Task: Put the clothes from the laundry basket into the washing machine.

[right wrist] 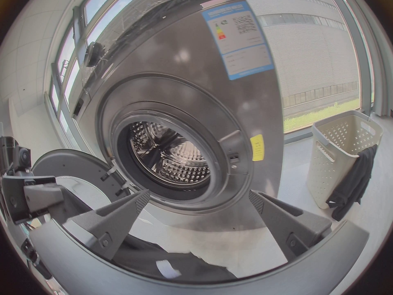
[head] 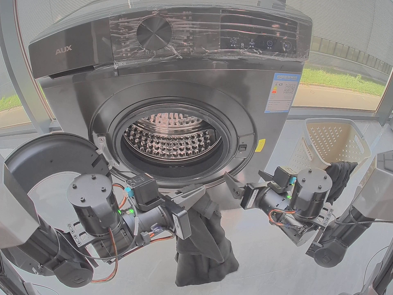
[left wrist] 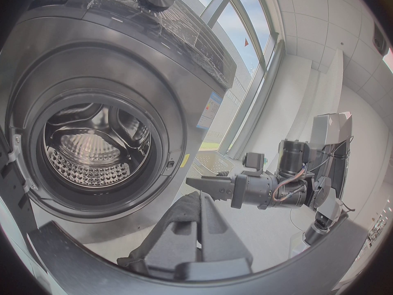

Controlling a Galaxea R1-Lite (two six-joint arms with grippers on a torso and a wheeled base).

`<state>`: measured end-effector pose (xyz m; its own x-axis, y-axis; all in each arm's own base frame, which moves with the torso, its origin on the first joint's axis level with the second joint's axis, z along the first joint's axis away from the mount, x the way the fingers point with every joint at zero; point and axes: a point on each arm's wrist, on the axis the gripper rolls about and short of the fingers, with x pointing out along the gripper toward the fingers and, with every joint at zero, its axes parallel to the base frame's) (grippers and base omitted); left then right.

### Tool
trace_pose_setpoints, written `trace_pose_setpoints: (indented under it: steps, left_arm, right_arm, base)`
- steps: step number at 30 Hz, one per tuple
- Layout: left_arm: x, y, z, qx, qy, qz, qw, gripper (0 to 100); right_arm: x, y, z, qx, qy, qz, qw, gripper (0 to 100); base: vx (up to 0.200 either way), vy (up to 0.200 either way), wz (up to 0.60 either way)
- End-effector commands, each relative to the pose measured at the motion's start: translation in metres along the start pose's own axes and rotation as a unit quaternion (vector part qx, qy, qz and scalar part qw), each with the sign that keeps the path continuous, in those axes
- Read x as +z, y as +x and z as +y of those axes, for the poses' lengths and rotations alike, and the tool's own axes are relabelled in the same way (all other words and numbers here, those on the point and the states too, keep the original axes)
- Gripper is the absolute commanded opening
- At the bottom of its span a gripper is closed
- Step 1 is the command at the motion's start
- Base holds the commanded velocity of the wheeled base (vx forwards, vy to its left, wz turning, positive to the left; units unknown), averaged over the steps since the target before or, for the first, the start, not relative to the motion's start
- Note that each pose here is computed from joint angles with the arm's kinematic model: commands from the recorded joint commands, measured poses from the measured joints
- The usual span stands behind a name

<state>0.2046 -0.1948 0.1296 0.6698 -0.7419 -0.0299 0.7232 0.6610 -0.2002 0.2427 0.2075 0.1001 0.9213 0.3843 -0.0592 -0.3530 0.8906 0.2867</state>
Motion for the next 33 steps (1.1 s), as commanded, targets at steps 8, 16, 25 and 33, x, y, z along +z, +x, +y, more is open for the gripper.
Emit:
trace_pose_setpoints:
  steps: [8, 16, 25, 33]
  left_arm:
    - [0.015, 0.001, 0.001, 0.010, 0.001, -0.032, 0.9994, 0]
    - [0.018, 0.004, 0.001, 0.010, 0.001, -0.040, 0.9992, 0]
    - [0.027, 0.007, 0.007, 0.018, 0.003, -0.057, 0.9982, 0]
    - [0.031, 0.006, 0.008, 0.017, 0.004, -0.066, 0.9977, 0]
  right_arm:
    - [-0.018, -0.021, -0.026, -0.033, -0.015, 0.046, 0.9983, 100]
    - [-0.036, -0.021, -0.025, -0.043, -0.022, 0.073, 0.9962, 100]
    - [-0.065, -0.032, -0.022, -0.023, -0.041, 0.121, 0.9916, 100]
    - [-0.090, -0.043, -0.018, 0.014, -0.059, 0.182, 0.9814, 100]
  base:
    - [0.000, 0.000, 0.00]
    - [0.000, 0.000, 0.00]
    - [0.000, 0.000, 0.00]
    - [0.000, 0.000, 0.00]
